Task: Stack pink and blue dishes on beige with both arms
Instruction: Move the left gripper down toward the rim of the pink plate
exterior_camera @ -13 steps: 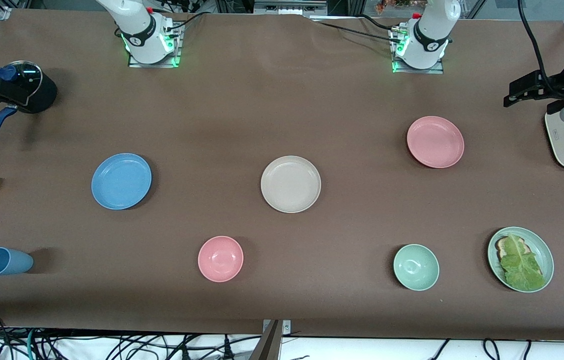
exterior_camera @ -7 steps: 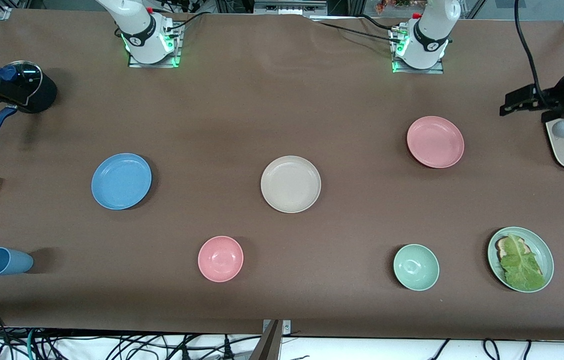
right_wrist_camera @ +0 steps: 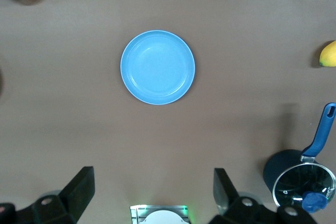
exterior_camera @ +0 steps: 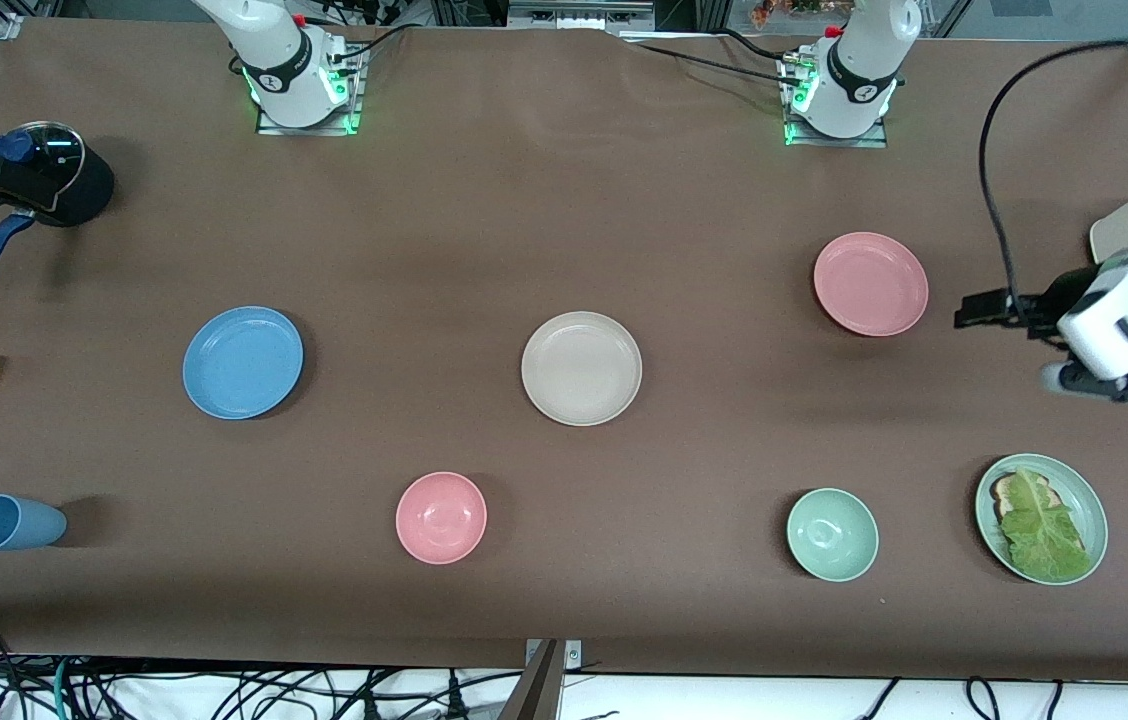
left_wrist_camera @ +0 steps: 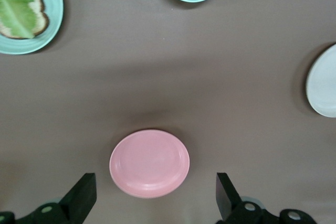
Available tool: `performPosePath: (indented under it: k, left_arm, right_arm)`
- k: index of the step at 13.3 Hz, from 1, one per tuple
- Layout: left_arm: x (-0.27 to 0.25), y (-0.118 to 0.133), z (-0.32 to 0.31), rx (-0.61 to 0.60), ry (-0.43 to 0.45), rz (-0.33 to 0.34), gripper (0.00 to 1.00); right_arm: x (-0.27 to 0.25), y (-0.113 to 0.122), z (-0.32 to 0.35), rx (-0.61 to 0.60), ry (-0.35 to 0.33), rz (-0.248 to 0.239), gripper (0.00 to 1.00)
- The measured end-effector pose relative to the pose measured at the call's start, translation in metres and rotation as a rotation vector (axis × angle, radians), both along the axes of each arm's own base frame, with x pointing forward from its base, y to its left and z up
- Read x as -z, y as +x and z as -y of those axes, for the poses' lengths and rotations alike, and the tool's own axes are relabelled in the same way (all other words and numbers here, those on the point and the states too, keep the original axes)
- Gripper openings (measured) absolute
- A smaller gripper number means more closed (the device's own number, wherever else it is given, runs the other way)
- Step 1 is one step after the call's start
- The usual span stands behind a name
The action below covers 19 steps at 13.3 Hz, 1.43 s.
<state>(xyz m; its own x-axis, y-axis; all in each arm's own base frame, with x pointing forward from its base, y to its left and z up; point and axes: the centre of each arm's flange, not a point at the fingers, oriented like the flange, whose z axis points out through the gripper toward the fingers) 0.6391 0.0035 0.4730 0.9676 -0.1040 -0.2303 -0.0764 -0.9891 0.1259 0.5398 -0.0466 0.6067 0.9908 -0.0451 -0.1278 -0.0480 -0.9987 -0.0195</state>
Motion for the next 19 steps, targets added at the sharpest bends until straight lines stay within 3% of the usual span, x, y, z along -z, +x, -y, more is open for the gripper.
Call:
performPosePath:
  k: [3,12,15,19]
  left_arm:
    - [0.033,0.011,0.002,0.003,-0.004,-0.021,1.00]
    - [0.039,0.010,0.001,0.006,0.008,-0.044,1.00]
    - [0.040,0.001,-0.023,-0.029,0.015,-0.076,1.00]
    - [0.032,-0.033,-0.068,-0.017,0.014,-0.069,1.00]
  right_arm:
    - [0.000,0.000,0.000,0.000,0.000,0.000,1.00]
    - [0.000,0.000,0.000,0.000,0.001,-0.004,1.00]
    - [0.000,0.000,0.000,0.000,0.001,-0.004,1.00]
    - [0.001,0.000,0.000,0.000,0.001,-0.005,1.00]
